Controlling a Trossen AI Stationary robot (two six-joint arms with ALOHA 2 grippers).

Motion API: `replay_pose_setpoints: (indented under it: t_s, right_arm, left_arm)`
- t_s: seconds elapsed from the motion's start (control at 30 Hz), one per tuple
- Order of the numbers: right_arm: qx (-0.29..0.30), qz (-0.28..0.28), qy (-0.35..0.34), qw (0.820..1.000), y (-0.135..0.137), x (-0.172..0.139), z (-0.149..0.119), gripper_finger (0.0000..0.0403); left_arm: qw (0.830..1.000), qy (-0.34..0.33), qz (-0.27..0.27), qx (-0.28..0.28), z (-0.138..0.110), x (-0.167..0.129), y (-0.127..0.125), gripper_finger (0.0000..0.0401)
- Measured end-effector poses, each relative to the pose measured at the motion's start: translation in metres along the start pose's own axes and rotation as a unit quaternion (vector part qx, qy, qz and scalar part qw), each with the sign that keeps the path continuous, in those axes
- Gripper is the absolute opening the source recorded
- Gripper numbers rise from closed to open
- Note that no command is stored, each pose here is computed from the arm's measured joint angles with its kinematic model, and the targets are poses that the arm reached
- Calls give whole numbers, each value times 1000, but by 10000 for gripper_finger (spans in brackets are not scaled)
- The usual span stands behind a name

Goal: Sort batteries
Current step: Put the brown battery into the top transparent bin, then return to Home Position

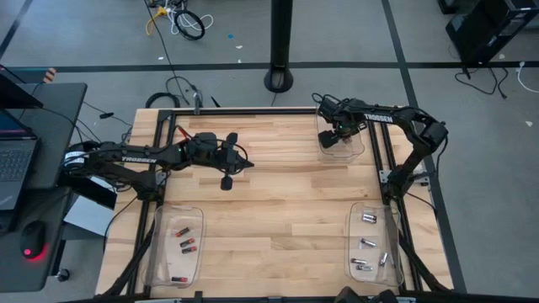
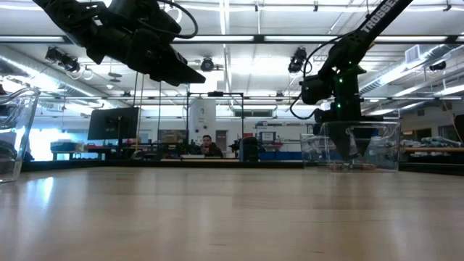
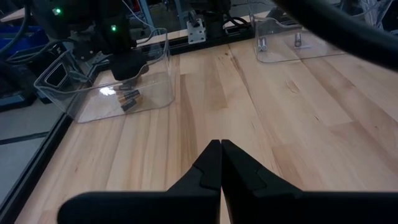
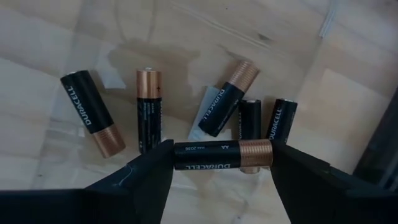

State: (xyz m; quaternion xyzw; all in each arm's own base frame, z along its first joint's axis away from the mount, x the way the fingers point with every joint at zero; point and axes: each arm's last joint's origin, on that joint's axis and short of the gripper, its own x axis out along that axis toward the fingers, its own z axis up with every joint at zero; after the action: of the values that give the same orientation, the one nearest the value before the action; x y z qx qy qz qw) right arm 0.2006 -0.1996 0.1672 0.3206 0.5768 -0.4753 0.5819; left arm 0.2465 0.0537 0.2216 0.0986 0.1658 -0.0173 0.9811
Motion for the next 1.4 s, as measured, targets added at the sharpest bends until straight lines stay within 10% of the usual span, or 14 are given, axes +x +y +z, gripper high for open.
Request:
replay_pose_setpoints:
  t_s: [0.37,0.73,1.07,1.4]
  right_arm:
    - [-14,-4,10,1000,-1,-2,-3,299]
    - [-147,-51,-143,977,25,-59,-36,18]
    - [-192,82,-400,892,58,-88,-88,10]
    - [-229,80,-423,873,61,-78,-113,9]
  left_arm:
    - [1000,-14,4,0,3,0,1,11]
    - [998,-61,22,2,12,2,0,11]
    - [992,-123,15,20,25,5,-7,11]
    - [986,-161,-13,38,30,4,-9,11]
